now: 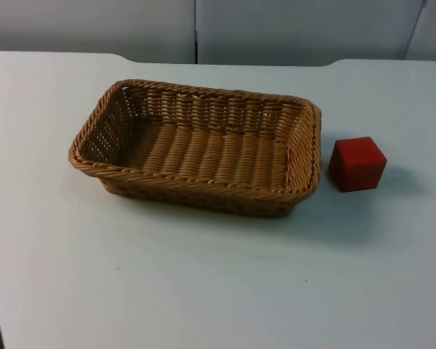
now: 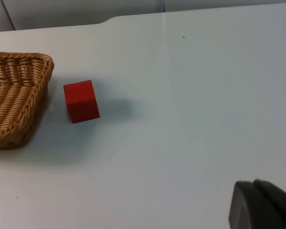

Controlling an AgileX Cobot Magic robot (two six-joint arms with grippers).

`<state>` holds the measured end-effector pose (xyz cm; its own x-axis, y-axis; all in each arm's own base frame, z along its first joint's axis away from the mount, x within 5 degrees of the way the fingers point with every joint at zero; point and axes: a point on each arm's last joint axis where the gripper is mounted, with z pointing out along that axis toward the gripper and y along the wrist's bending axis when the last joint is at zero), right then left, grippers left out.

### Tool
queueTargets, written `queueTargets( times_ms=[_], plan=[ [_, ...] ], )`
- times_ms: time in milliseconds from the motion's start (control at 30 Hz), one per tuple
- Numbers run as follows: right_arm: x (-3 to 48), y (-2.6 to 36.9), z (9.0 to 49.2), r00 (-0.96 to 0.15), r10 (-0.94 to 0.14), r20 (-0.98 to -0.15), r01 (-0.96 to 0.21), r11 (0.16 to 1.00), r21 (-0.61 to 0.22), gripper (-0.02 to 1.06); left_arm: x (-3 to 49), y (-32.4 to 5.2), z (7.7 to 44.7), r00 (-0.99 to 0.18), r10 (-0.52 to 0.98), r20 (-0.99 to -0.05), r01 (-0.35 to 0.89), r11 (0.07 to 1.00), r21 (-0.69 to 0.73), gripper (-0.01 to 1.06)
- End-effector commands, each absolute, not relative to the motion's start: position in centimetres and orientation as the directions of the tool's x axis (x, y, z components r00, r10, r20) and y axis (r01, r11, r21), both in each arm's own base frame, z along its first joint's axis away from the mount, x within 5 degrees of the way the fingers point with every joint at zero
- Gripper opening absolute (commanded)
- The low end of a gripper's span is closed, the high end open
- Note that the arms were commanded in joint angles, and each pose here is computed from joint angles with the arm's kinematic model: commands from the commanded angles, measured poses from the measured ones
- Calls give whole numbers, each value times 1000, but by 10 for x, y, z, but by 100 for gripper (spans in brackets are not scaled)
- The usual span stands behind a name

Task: Pick up the basket with the left hand and place the cube into the basket with the right hand.

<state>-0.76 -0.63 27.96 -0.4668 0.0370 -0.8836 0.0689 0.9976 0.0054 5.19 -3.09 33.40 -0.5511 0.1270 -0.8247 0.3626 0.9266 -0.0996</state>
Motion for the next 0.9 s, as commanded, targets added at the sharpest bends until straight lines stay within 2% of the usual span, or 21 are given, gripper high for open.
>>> queueTargets(
  times_ms=[0,100,133,200,267,300,400,433,467,533,567,667,733,767,800,867],
  plan=[
    [-7,-6,279,-459,31,-888,61,998,4,0,81,-43,342,-593,130,-795,436,881,-182,0],
    [-7,-6,279,-459,31,-888,61,998,4,0,135,-62,334,-665,165,-729,539,782,-314,0],
    [-7,-6,279,-459,31,-888,61,998,4,0,135,-62,334,-665,165,-729,539,782,-314,0],
    [-7,-6,279,-459,31,-888,61,998,4,0,169,-72,322,-714,156,-683,551,727,-409,0],
    [-7,-6,279,-459,31,-888,61,998,4,0,212,-82,303,-770,134,-624,533,672,-514,6],
    [-7,-6,279,-459,31,-888,61,998,4,0,212,-82,303,-770,134,-624,533,672,-514,6],
    [-7,-6,279,-459,31,-888,61,998,4,0,257,-90,280,-834,139,-535,484,650,-586,30],
    [-7,-6,279,-459,31,-888,61,998,4,0,269,-93,271,-849,152,-506,471,651,-595,41],
    [-7,-6,279,-459,31,-888,61,998,4,0,269,-93,271,-849,152,-506,471,651,-595,41],
    [-7,-6,279,-459,31,-888,61,998,4,0,294,-102,260,-860,173,-480,468,643,-607,64],
    [-7,-6,279,-459,31,-888,61,998,4,0,304,-106,253,-868,180,-463,461,642,-613,70],
    [-7,-6,279,-459,31,-888,61,998,4,0,325,-111,244,-868,201,-455,464,657,-594,70],
    [-7,-6,279,-459,31,-888,61,998,4,0,348,-112,233,-867,223,-446,449,739,-502,70],
    [-7,-6,279,-459,31,-888,61,998,4,0,362,-113,228,-859,261,-441,450,795,-407,70],
    [-7,-6,279,-459,31,-888,61,998,4,0,362,-113,228,-859,261,-441,450,795,-407,70],
    [-7,-6,279,-459,31,-888,61,998,4,0,380,-112,218,-858,309,-410,436,860,-265,70]
  ],
)
